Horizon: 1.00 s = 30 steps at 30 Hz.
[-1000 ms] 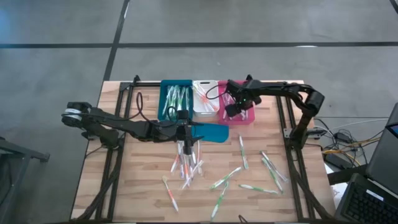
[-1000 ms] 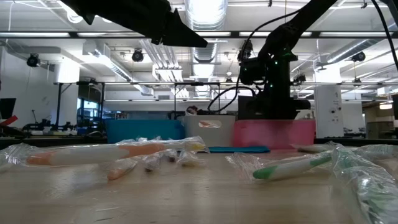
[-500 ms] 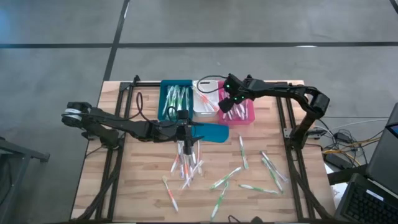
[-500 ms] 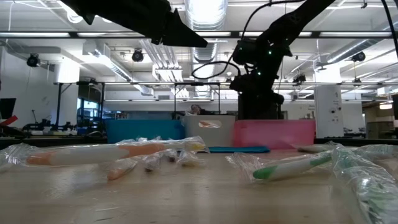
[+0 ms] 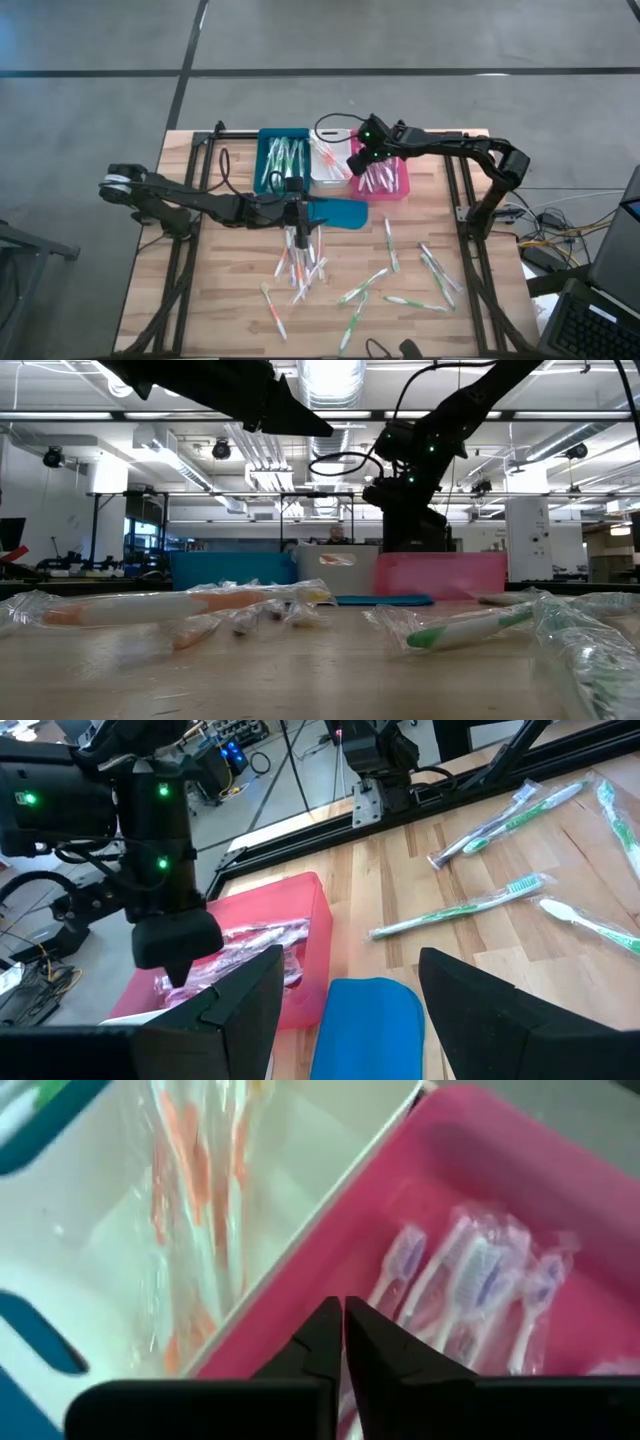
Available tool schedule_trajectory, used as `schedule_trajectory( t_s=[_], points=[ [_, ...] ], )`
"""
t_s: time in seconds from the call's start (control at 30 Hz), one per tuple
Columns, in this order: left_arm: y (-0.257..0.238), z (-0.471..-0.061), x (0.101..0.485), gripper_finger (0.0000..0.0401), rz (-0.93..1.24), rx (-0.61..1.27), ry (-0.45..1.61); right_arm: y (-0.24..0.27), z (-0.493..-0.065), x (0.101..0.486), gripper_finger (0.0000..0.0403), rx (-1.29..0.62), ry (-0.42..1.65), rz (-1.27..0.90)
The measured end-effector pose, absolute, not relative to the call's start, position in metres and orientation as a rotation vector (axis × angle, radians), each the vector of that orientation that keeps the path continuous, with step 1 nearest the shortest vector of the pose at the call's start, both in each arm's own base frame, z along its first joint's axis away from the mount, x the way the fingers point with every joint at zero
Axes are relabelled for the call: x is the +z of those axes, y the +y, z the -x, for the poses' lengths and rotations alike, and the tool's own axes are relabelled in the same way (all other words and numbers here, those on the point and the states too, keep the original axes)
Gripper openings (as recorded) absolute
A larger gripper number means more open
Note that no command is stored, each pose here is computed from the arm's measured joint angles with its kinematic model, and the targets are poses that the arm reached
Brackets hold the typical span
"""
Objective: Pick & Place Toothbrushes
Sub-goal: Put the purple toothbrush into the pink bin
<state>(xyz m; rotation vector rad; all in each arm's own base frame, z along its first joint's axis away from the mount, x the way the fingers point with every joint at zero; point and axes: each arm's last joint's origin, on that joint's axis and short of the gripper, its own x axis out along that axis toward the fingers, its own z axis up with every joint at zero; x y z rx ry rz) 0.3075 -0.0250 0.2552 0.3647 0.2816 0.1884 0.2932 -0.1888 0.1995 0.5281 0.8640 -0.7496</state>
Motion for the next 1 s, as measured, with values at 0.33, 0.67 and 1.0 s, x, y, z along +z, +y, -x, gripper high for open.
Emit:
schedule_trajectory(
  t_s=[0.33,0.67,1.0],
  points=[
    [-0.025,-0.307,0.255,0.0237,-0.365,0.188,0.281,-0.199,-0.283,0.185,0.0008,-0.791,0.837,-0.560],
    [-0.025,-0.307,0.255,0.0237,-0.365,0.188,0.283,-0.211,-0.277,0.154,0.0008,-0.973,0.933,-0.582],
    [-0.025,-0.307,0.255,0.0237,-0.366,0.188,0.284,-0.207,-0.271,0.165,0.0008,-0.959,0.962,-0.570]
  ],
)
